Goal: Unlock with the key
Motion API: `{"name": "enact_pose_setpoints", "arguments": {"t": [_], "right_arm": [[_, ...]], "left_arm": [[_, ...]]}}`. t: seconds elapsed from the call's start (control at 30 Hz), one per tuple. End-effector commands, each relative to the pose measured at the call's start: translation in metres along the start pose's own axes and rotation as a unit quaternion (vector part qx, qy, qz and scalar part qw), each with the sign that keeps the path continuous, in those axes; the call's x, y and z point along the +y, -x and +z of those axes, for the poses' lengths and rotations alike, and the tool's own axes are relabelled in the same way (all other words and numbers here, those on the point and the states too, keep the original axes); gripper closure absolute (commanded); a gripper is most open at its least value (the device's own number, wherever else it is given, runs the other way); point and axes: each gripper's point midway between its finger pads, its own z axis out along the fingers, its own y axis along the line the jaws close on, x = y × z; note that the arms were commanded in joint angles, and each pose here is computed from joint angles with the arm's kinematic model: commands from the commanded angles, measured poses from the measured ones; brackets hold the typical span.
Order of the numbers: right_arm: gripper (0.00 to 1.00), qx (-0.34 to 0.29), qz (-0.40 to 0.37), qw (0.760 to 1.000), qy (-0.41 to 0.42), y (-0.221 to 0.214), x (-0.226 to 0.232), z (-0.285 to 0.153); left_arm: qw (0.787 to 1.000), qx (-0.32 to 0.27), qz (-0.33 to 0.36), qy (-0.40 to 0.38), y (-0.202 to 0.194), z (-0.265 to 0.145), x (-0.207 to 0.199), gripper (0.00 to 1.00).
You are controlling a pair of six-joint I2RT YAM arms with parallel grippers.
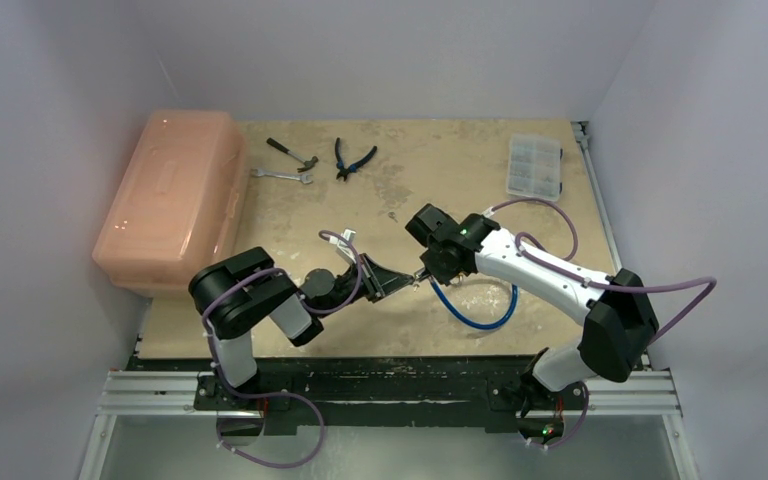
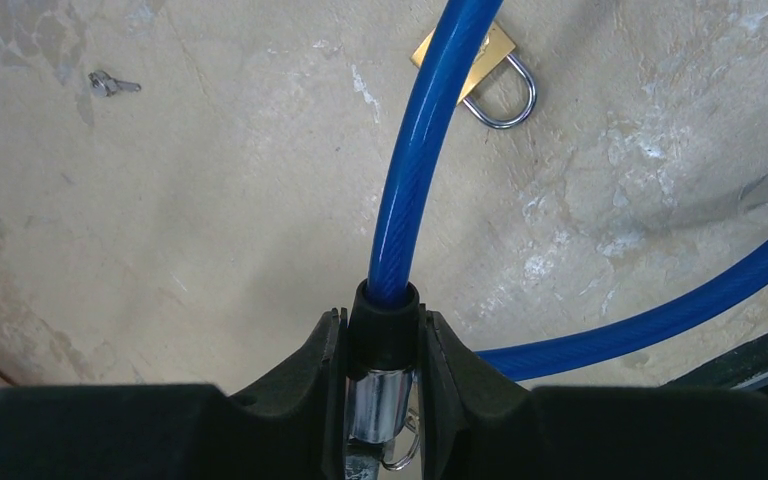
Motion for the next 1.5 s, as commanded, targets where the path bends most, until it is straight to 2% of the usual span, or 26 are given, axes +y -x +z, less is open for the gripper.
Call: {"name": "enact_pose_setpoints", "arguments": {"t": [0.0, 0.1, 0.27, 0.33, 0.47, 0.77, 0.9, 1.0, 1.17, 1.47], "right_arm": [[1.00, 0.072, 0.022, 0.995, 0.071, -0.026, 0.032, -0.036], [1.00, 0.072, 0.022, 0.995, 0.065, -0.027, 0.030, -0.034], [1.00, 0.071, 0.030, 0.995, 0.056, -0.026, 0.026, -0.035], [1.00, 0.076, 0.031, 0.995, 0.058, -0.027, 0.026, -0.037], [1.00, 0.070, 0.034, 0.995, 0.062, -0.024, 0.027, -0.038], [1.00, 0.069, 0.029, 0.996, 0.050, -0.026, 0.023, -0.032], [1.00, 0.067, 0.028, 0.996, 0.047, -0.026, 0.022, -0.030], [1.00, 0.066, 0.028, 0.996, 0.047, -0.026, 0.021, -0.030], [1.00, 0.068, 0.029, 0.996, 0.052, -0.026, 0.022, -0.030], [1.00, 0.070, 0.028, 0.996, 0.052, -0.027, 0.022, -0.031]], "left_arm": [[1.000, -0.003, 0.027, 0.004, 0.002, -0.001, 0.003, 0.99], [0.999, 0.001, 0.049, 0.016, 0.003, -0.002, 0.004, 0.85], [0.997, 0.003, 0.068, 0.035, 0.003, -0.010, 0.006, 0.50], [0.997, 0.004, 0.066, 0.037, 0.002, -0.015, 0.007, 0.41], [0.998, 0.005, 0.057, 0.037, 0.000, -0.025, 0.005, 0.39], [0.997, 0.006, 0.071, 0.042, 0.002, -0.037, -0.006, 0.43], [0.993, 0.008, 0.115, 0.033, 0.009, -0.038, -0.022, 0.38], [0.983, 0.016, 0.158, 0.090, 0.014, -0.043, -0.010, 0.36], [0.972, 0.024, 0.203, 0.119, 0.021, -0.049, -0.010, 0.45], [0.964, 0.056, 0.240, 0.101, 0.011, -0.041, -0.018, 0.58]]}}
